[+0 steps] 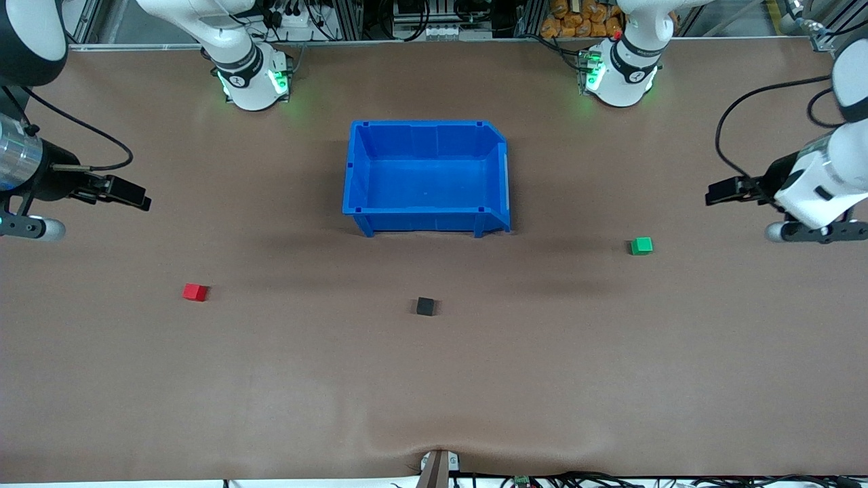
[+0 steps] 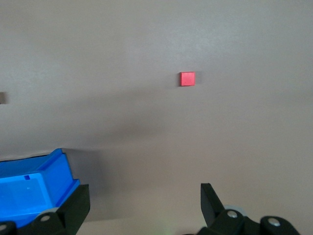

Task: Attach green and red cubes to black cube
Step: 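Lower the right gripper over the red cube while the left gripper lowers over green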

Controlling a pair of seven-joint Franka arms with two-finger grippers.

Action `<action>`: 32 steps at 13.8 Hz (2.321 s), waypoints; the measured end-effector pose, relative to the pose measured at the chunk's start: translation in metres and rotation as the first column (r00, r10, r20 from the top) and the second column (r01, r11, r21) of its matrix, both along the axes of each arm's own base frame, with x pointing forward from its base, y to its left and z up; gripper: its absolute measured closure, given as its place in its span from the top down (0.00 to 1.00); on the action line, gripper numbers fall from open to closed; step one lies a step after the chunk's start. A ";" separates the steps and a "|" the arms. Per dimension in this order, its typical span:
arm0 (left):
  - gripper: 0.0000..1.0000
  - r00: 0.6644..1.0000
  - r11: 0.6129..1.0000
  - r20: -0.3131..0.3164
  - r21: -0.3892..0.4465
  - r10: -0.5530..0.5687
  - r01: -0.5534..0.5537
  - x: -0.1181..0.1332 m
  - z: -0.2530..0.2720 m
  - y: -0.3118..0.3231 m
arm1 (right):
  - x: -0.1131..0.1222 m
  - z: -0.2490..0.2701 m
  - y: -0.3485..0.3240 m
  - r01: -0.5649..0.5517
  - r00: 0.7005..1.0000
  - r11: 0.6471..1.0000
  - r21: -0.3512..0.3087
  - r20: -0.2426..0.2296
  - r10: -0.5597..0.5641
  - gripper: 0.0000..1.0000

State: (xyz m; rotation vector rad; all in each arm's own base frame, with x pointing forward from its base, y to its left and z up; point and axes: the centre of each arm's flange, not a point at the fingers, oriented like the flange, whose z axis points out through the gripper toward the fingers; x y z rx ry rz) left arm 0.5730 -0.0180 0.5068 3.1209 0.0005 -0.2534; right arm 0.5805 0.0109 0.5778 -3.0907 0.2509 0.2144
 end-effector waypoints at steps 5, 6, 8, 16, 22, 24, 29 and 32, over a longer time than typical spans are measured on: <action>1.00 1.000 1.000 -0.008 -0.002 0.000 0.000 -0.003 -0.047 -0.001 | 0.011 -0.016 -0.042 0.075 0.997 0.997 -0.002 0.004 -0.075 1.00; 1.00 1.000 1.000 -0.017 -0.002 -0.001 0.001 -0.003 -0.054 -0.001 | 0.014 -0.020 -0.046 0.082 0.997 0.997 -0.001 0.010 -0.082 1.00; 1.00 0.999 1.000 -0.032 -0.005 -0.003 0.003 -0.003 -0.067 -0.002 | 0.021 -0.030 -0.042 0.080 0.997 0.997 0.011 0.010 -0.080 1.00; 1.00 0.995 1.000 -0.099 -0.022 -0.016 0.014 0.005 -0.115 -0.008 | 0.038 -0.080 -0.035 0.069 0.996 0.998 0.011 -0.065 -0.068 1.00; 1.00 0.992 0.999 -0.126 -0.029 -0.020 0.016 0.007 -0.132 -0.010 | 0.046 -0.125 -0.059 0.107 0.985 0.994 0.002 -0.139 -0.106 1.00; 1.00 0.992 0.999 -0.125 -0.029 -0.023 0.020 0.007 -0.132 -0.012 | 0.048 -0.142 -0.066 0.118 0.979 0.993 -0.001 -0.166 -0.116 1.00; 1.00 0.989 0.999 -0.145 -0.046 -0.023 0.017 0.016 -0.175 -0.012 | 0.057 -0.227 -0.079 0.122 0.953 0.993 -0.005 -0.280 -0.118 1.00; 1.00 0.987 0.998 -0.160 -0.063 -0.021 0.011 0.023 -0.218 -0.013 | 0.067 -0.265 -0.072 0.107 0.956 0.994 -0.006 -0.274 -0.105 1.00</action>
